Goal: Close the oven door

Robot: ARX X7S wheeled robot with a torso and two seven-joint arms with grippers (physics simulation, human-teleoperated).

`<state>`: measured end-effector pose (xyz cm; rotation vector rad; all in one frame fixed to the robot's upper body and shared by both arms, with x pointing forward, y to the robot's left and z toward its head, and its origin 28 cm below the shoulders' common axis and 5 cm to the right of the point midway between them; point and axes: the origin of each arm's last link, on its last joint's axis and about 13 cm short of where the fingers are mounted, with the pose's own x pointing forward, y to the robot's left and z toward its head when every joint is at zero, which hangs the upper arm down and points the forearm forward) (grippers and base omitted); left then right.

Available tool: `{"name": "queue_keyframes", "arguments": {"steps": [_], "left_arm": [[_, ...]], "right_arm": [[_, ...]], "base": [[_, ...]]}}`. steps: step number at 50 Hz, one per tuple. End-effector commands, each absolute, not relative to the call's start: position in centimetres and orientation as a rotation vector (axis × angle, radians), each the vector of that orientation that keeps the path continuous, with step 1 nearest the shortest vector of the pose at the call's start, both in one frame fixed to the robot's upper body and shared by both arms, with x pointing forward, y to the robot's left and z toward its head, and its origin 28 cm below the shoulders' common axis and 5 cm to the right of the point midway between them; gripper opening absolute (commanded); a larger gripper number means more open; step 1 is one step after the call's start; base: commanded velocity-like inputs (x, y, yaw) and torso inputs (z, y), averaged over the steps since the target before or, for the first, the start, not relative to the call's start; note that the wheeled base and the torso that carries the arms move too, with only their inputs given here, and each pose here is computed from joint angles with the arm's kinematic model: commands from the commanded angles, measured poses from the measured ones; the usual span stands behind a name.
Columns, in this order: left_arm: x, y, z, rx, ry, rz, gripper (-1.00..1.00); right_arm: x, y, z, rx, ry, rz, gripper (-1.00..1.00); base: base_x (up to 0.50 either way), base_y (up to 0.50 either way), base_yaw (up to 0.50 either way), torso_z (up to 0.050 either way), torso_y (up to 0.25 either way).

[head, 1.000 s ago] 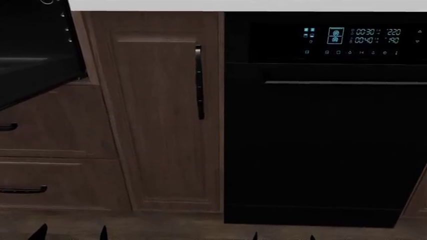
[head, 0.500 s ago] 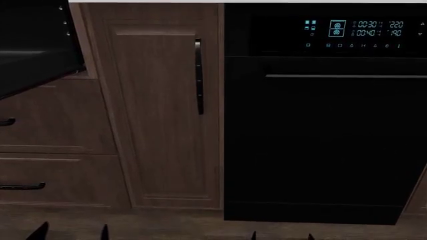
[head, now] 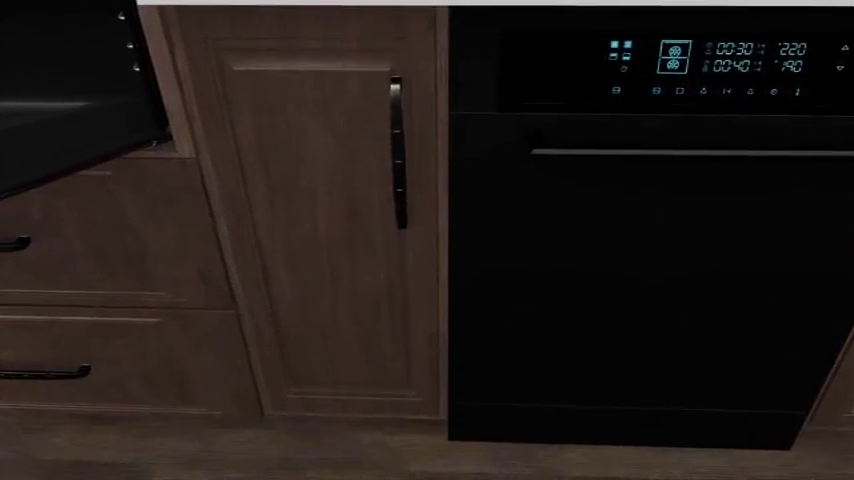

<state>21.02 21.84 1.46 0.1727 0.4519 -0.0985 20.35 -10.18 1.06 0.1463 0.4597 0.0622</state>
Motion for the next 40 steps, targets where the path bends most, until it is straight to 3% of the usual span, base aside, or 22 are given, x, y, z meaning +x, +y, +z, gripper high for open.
{"name": "queue_keyframes", "arguments": {"steps": [1,15,40], "left_arm": [[19.9,22.5,0.7,0.222,0.614,-0.135,1.0],[20.2,22.4,1.4,0.217,0.568,-0.134,1.0],[20.8,22.4,1.4,0.206,0.551,-0.132,1.0]], "right_arm": [[19.2,-10.3,0.7,0.202,0.614,0.105,1.0],[19.4,-10.2,0.5,0.155,0.577,0.12,1.0],[19.7,-10.1,0.4,0.154,0.56,0.127,1.0]], "base": [[0.0,0.0,0.0,0.0,0.0],[0.0,0.0,0.0,0.0,0.0],[0.0,0.18,0.0,0.0,0.0]]}}
